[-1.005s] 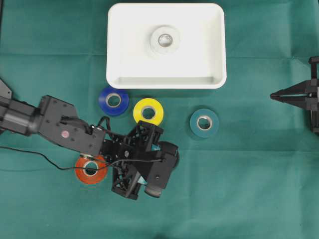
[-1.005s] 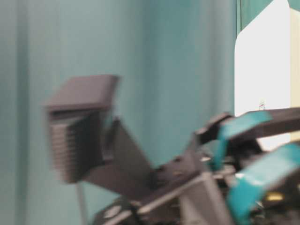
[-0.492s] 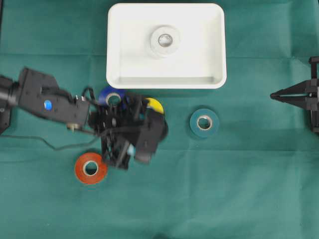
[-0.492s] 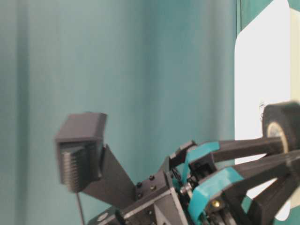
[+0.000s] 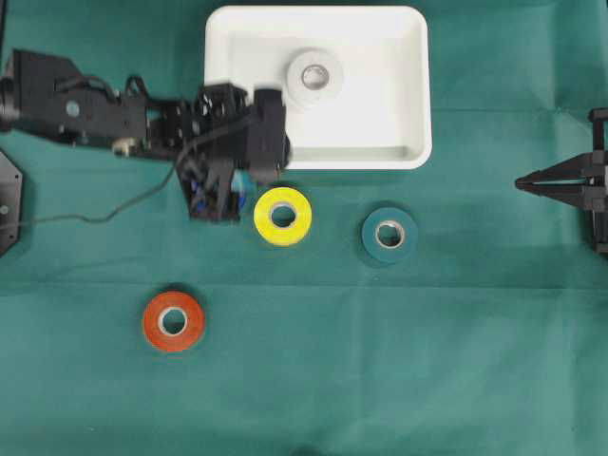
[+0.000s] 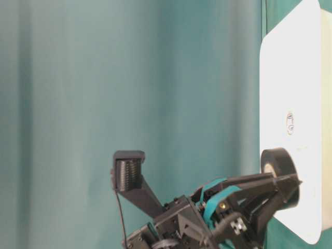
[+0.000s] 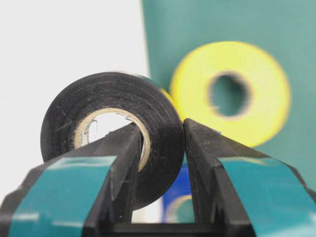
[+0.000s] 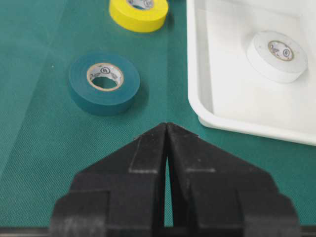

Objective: Put the tape into the white case with the left arm.
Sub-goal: 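Carry the black tape into the tray beside the white tape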

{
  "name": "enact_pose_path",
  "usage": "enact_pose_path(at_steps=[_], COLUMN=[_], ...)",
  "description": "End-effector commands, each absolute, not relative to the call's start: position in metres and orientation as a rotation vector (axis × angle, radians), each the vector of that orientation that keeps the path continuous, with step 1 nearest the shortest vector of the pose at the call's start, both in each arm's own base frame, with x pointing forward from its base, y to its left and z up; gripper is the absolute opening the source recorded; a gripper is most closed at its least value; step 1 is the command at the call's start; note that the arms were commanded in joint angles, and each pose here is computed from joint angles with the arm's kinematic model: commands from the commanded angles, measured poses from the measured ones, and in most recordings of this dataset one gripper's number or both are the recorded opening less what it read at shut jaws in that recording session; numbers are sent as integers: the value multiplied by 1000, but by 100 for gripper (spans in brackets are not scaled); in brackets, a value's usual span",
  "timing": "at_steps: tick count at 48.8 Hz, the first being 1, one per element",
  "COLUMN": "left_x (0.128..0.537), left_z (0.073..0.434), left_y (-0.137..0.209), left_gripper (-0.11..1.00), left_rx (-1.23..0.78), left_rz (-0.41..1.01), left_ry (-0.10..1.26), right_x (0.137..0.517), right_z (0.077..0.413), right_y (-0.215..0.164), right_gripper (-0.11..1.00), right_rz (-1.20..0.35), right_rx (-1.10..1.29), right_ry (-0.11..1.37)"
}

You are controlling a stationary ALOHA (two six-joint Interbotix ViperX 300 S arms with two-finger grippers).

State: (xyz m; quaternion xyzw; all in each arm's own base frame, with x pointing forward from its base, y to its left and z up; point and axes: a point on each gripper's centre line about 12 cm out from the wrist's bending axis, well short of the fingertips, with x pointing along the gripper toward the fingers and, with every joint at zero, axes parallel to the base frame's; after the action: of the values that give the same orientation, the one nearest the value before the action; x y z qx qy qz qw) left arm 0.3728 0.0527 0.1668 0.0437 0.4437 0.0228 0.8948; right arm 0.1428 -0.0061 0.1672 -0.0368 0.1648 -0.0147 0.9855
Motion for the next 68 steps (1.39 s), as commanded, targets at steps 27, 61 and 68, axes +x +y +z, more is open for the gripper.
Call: enact_pose_path(at_steps=[27, 61, 68], left_x=[350, 355, 353], left_z=[172, 160, 163], left_y=[143, 143, 143], left_gripper=[25, 75, 93], left_rx=[1, 1, 1], left_rz=[290, 285, 288], left_ry=[842, 849, 843], right_x=[145, 145, 145], right_z=[172, 172, 172], right_y=[-6, -7, -6], right_gripper=[-9, -9, -9], right_rz=[-31, -33, -31], right_rx=[-74, -72, -72], right_ry=[317, 318, 317])
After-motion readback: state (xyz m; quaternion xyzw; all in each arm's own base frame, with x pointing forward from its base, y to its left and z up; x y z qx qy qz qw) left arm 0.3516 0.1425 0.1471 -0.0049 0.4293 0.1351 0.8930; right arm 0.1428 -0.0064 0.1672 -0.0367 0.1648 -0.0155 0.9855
